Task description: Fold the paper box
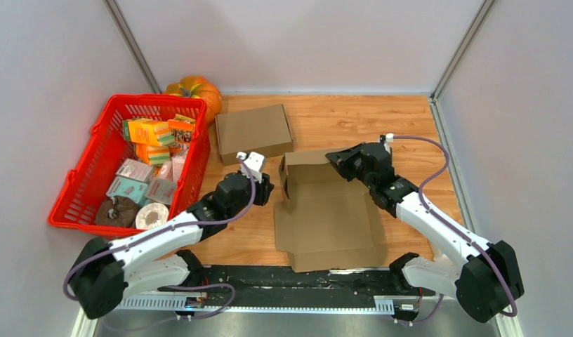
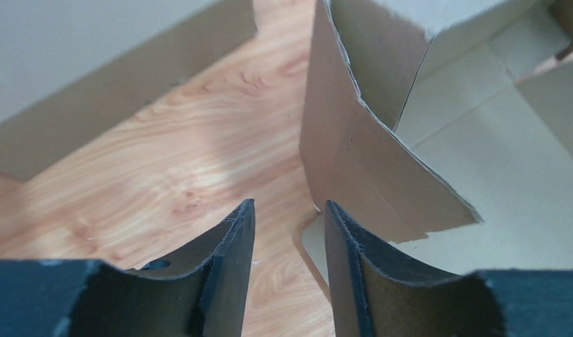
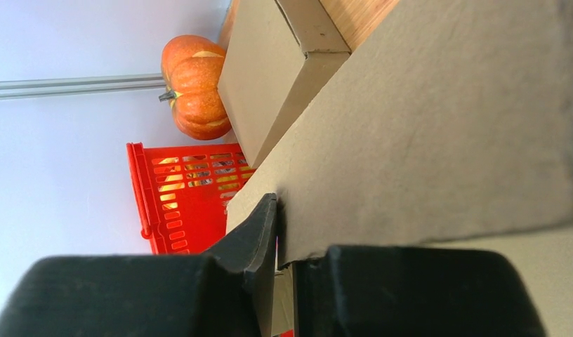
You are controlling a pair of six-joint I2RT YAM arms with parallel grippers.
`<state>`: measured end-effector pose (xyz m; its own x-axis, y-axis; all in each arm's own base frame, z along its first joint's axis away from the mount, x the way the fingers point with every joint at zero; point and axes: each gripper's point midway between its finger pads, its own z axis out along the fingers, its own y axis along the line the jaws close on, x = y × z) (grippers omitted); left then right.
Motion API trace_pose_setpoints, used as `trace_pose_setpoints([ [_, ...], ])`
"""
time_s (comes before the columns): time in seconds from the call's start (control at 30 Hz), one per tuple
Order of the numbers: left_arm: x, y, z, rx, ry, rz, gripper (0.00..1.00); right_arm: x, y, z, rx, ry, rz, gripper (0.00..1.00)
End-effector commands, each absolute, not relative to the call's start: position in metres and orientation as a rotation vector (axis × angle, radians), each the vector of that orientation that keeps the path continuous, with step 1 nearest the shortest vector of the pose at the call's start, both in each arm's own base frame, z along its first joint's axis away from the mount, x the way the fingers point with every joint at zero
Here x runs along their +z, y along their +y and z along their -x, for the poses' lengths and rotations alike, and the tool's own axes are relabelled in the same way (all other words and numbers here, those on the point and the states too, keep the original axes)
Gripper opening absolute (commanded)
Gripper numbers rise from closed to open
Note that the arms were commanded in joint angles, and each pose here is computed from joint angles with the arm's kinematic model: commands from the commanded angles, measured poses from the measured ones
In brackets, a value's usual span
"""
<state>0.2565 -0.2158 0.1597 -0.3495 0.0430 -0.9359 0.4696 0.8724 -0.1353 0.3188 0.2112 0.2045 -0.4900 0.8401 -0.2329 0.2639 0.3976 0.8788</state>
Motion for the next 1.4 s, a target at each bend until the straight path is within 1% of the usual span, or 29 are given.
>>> trace_pose_setpoints([
  [0.0, 0.172, -0.256, -0.270, -0.558, 1.775, -0.495, 0.51, 0.178, 0.214, -0.307, 1.033, 2.071, -0.943, 0.13],
  [0.03, 0.184, -0.264, -0.276, -0.575, 1.728, -0.488, 0.52, 0.180, 0.214, -0.307, 1.034, 2.071, -0.941, 0.13],
  [0.07, 0.179, -0.270, -0.280, -0.572, 1.735, -0.512, 0.52, 0.179, 0.215, -0.308, 1.019, 2.083, -0.917, 0.13],
  [0.1, 0.188, -0.278, -0.284, -0.589, 1.708, -0.535, 0.52, 0.182, 0.214, -0.310, 1.008, 2.083, -0.900, 0.13],
  [0.2, 0.188, -0.290, -0.287, -0.602, 1.702, -0.576, 0.52, 0.173, 0.210, -0.311, 0.899, 2.133, -0.770, 0.15],
  [0.27, 0.187, -0.292, -0.286, -0.614, 1.701, -0.581, 0.52, 0.164, 0.205, -0.309, 0.851, 2.153, -0.744, 0.15],
  [0.4, 0.181, -0.287, -0.288, -0.603, 1.723, -0.538, 0.51, 0.162, 0.207, -0.308, 0.877, 2.136, -0.723, 0.15],
  [0.53, 0.183, -0.283, -0.297, -0.572, 1.717, -0.445, 0.55, 0.165, 0.209, -0.312, 0.880, 2.134, -0.746, 0.15],
  [0.67, 0.186, -0.290, -0.293, -0.546, 1.693, -0.420, 0.55, 0.161, 0.211, -0.313, 0.893, 2.143, -0.775, 0.16],
  [0.7, 0.182, -0.291, -0.288, -0.533, 1.689, -0.444, 0.55, 0.160, 0.211, -0.313, 0.892, 2.145, -0.775, 0.16],
  [0.77, 0.181, -0.286, -0.283, -0.536, 1.684, -0.433, 0.55, 0.161, 0.209, -0.313, 0.876, 2.144, -0.765, 0.22],
  [0.8, 0.169, -0.279, -0.279, -0.523, 1.701, -0.438, 0.56, 0.162, 0.208, -0.313, 0.868, 2.141, -0.754, 0.25],
  [0.83, 0.173, -0.277, -0.279, -0.529, 1.684, -0.425, 0.56, 0.162, 0.207, -0.313, 0.857, 2.141, -0.734, 0.29],
  [0.9, 0.168, -0.275, -0.277, -0.522, 1.692, -0.432, 0.56, 0.160, 0.204, -0.314, 0.836, 2.144, -0.718, 0.28],
  [1.03, 0.163, -0.276, -0.283, -0.494, 1.709, -0.421, 0.54, 0.155, 0.208, -0.313, 0.859, 2.156, -0.711, 0.15],
  [1.1, 0.171, -0.279, -0.287, -0.498, 1.696, -0.402, 0.54, 0.154, 0.209, -0.313, 0.865, 2.153, -0.716, 0.15],
  [1.23, 0.180, -0.285, -0.293, -0.501, 1.676, -0.390, 0.57, 0.156, 0.209, -0.314, 0.865, 2.148, -0.725, 0.15],
  [1.33, 0.188, -0.289, -0.288, -0.551, 1.642, -0.407, 0.57, 0.153, 0.205, -0.315, 0.832, 2.151, -0.723, 0.13],
  [1.37, 0.190, -0.290, -0.286, -0.557, 1.627, -0.426, 0.57, 0.152, 0.203, -0.315, 0.822, 2.147, -0.712, 0.15],
])
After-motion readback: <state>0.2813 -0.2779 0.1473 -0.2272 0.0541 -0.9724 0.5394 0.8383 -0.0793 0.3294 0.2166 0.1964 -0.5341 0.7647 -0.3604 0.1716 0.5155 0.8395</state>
